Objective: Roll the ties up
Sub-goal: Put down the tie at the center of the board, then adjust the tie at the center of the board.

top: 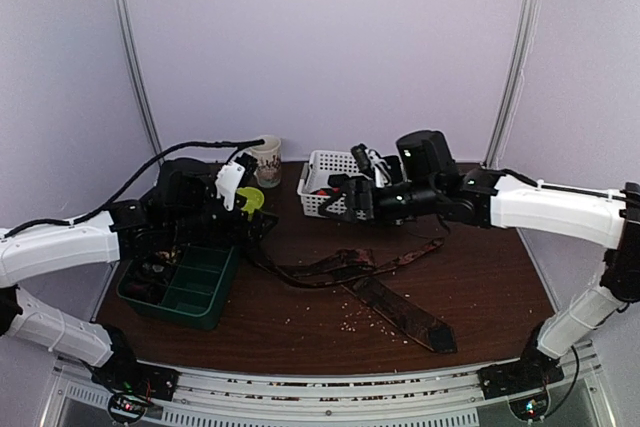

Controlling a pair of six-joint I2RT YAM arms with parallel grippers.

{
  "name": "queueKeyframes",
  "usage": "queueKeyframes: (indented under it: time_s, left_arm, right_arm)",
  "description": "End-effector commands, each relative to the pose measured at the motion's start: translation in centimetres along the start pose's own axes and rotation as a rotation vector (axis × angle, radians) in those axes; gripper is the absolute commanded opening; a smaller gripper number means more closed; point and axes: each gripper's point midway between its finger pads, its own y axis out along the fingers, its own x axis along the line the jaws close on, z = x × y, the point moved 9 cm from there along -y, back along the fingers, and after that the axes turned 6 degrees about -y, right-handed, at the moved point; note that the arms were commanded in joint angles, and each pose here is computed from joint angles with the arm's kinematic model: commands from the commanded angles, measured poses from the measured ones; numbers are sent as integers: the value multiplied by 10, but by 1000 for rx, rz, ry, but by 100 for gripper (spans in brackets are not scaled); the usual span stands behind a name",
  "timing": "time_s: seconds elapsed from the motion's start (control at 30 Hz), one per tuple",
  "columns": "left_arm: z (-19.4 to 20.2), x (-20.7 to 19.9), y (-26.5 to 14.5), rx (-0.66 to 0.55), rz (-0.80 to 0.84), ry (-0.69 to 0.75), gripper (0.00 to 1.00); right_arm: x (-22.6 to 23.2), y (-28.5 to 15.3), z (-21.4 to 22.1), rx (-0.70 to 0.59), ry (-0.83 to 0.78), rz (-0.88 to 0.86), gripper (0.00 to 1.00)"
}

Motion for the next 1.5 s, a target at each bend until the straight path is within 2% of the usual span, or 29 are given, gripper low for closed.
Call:
queueKeyframes:
  time_s: [0.0, 0.07, 0.13, 0.37, 0.53, 0.7, 0.77, 0.87, 1.03, 1.17, 1.23, 1.3, 1.4, 1.47]
  left_arm:
    - [7, -21, 20, 120, 219, 137, 87]
    - [16, -28, 42, 211, 283, 175, 81]
    - [21, -31, 61, 247, 296, 190, 76]
    - [41, -37, 132, 409, 302, 218, 66]
    - [55, -37, 163, 471, 281, 201, 60]
    - [72, -33, 185, 576, 225, 206, 60]
    - [82, -29, 188, 613, 206, 205, 56]
    - [96, -20, 185, 656, 163, 198, 45]
    - [110, 3, 169, 712, 30, 156, 13]
    - [114, 26, 147, 704, -42, 64, 3]
    - [107, 26, 139, 677, -34, 62, 2]
    - [92, 13, 136, 615, 70, 75, 5]
    - [63, -18, 135, 498, 206, 142, 24]
    - [51, -33, 142, 467, 241, 182, 31]
  right_arm:
    - [-44, -29, 49, 3, 161, 132, 85]
    - [-60, -30, 76, 48, 216, 177, 79]
    - [-80, -29, 103, 85, 267, 243, 74]
    - [-123, -13, 143, 144, 344, 398, 58]
    - [-148, -9, 166, 222, 383, 479, 42]
    - [-170, -22, 184, 293, 428, 532, 27]
    - [-176, -32, 188, 322, 426, 559, 24]
    - [-185, -47, 187, 347, 424, 605, 23]
    - [-203, -74, 172, 340, 458, 681, 22]
    - [-216, -94, 155, 289, 486, 721, 22]
    - [-219, -101, 146, 262, 490, 735, 21]
    - [-217, -106, 136, 238, 472, 750, 21]
    - [-203, -111, 121, 150, 457, 698, 22]
    - [-194, -111, 118, 98, 463, 645, 24]
